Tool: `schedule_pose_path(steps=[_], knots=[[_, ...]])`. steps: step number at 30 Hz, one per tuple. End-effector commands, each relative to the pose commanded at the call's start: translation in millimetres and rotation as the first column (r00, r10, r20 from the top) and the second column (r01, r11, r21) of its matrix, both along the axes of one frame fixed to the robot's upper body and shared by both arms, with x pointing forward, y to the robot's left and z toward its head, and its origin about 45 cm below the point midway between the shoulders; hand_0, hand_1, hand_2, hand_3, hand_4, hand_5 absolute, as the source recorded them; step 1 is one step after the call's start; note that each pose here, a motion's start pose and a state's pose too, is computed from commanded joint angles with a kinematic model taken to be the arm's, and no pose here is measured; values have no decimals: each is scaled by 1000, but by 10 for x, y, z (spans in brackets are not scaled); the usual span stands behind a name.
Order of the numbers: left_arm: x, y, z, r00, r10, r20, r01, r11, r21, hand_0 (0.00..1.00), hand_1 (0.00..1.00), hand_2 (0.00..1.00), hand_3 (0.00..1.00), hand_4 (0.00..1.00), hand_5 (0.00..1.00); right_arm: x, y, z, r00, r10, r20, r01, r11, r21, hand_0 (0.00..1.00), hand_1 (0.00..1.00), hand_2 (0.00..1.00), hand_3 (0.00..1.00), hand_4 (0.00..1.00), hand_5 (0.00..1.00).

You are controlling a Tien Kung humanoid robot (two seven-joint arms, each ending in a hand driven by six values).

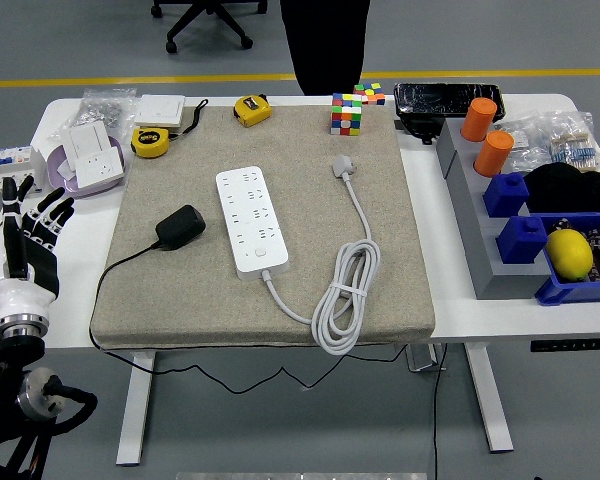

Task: Pick up the plug,place it near the board,insert it into the board,press the button

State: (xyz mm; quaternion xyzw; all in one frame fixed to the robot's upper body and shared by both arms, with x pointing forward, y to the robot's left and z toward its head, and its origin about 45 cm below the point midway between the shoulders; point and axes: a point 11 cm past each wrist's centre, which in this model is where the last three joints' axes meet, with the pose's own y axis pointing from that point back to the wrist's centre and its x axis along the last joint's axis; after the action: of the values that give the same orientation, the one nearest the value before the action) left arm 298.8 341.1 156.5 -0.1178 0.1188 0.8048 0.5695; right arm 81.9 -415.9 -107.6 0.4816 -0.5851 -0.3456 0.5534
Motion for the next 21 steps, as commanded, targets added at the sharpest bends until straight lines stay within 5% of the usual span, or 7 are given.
schedule_pose_path(steps=[1, 6, 7, 12, 13, 21], knots=[[2, -3, -1, 1000, -2, -3, 2, 1000, 6, 579, 412, 443, 900, 998, 715, -4, 5, -3, 1000, 0, -1, 0, 1000, 1, 827, 743, 748, 781, 998, 931], [-5, -18, -37, 999, -11, -35, 13, 998, 59, 579, 412, 443, 900, 998, 715, -20, 34, -15, 1000, 2, -5, -2, 1000, 5, 827, 743, 748, 781, 998, 931], [-4, -21, -40, 999, -14, -39, 17, 998, 68, 396, 223, 258, 910, 998, 698, -18, 41, -16, 1000, 2, -4, -2, 1000, 6, 827, 743, 748, 781, 998, 931], [-10, -15, -52, 998, -6, -65, 14, 992, 122, 396, 223, 258, 910, 998, 698, -7, 82, -28, 1000, 2, -2, -2, 1000, 14, 827, 743, 748, 781, 998, 931], [-11, -17, -55, 998, -6, -67, 14, 992, 127, 310, 134, 185, 899, 998, 664, -5, 87, -29, 1000, 2, -1, -2, 1000, 15, 827, 743, 748, 781, 998, 930], [-20, -5, -64, 997, 7, -77, 5, 989, 147, 270, 78, 167, 895, 984, 635, -20, 110, -38, 1000, -1, -2, 1, 1000, 19, 826, 743, 748, 781, 998, 928]])
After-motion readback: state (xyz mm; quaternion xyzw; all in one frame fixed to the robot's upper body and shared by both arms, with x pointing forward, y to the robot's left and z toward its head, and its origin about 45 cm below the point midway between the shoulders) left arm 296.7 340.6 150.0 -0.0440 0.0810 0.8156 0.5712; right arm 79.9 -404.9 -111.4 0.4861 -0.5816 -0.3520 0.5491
